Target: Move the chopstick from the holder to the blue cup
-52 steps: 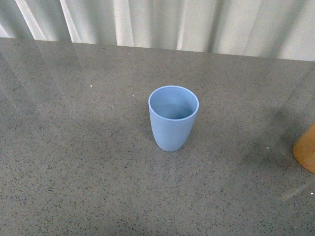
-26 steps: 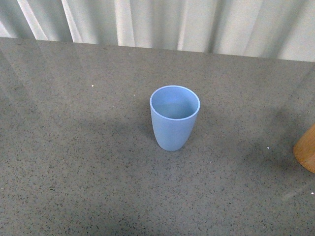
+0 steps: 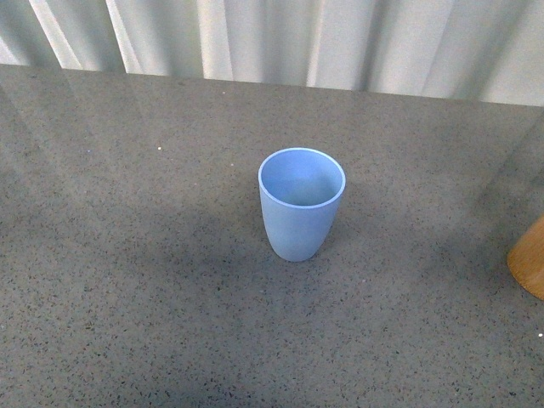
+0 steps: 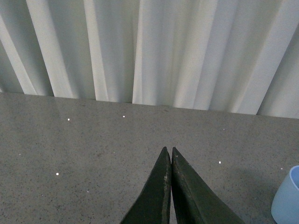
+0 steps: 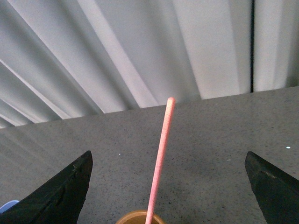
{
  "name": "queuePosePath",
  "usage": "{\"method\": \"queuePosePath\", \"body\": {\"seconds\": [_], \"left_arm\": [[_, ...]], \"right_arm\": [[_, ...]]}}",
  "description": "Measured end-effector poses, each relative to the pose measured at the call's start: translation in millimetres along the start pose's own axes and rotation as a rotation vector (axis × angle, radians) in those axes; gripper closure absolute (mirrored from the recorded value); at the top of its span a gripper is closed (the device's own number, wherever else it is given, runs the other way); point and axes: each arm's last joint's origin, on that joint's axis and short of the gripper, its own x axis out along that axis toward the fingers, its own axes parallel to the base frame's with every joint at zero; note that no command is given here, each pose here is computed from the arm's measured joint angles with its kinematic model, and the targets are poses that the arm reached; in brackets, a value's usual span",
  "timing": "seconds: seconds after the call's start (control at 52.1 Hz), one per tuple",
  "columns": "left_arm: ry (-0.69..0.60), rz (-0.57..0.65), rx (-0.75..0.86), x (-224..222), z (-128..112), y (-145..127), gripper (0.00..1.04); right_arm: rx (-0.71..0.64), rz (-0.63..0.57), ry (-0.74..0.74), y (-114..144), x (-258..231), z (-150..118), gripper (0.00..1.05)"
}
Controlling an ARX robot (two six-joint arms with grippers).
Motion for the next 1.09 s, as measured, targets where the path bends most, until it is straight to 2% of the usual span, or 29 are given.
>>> {"method": "queuePosePath", "body": {"seconds": [0.134,0.269,0.422,0.557,0.729,1.017,1.094], "left_arm": [[-0.003,0.0,0.0,-8,-5,0,1.01],[-0.002,0.0,0.0,-15,-9,0,1.01],[-0.024,-0.002,0.002,-19,-12,0,1.01],[-0.03,-0.003,0.002,-23,-11,0,1.01],[-0.027,-0.002,0.003,-27,-11,0,1.01],[-0.028,-0.003,0.003,-32,-12,0,1.01],[-0.028,-0.003,0.003,-33,-12,0,1.01]], "right_arm": [[0.02,0.111,0.063,5,37,1,0.1],[0.032,0.09,0.104,8,46,1,0.1],[0.051,0.042,0.056,-7,28,11,0.1],[0.077,0.002,0.077,-20,22,6,0.1],[0.103,0.02,0.138,-29,44,-10,0.1],[0.095,0.054,0.182,-32,92,-16,0.1],[0.086,0.077,0.188,-27,100,-15,0.18]]}}
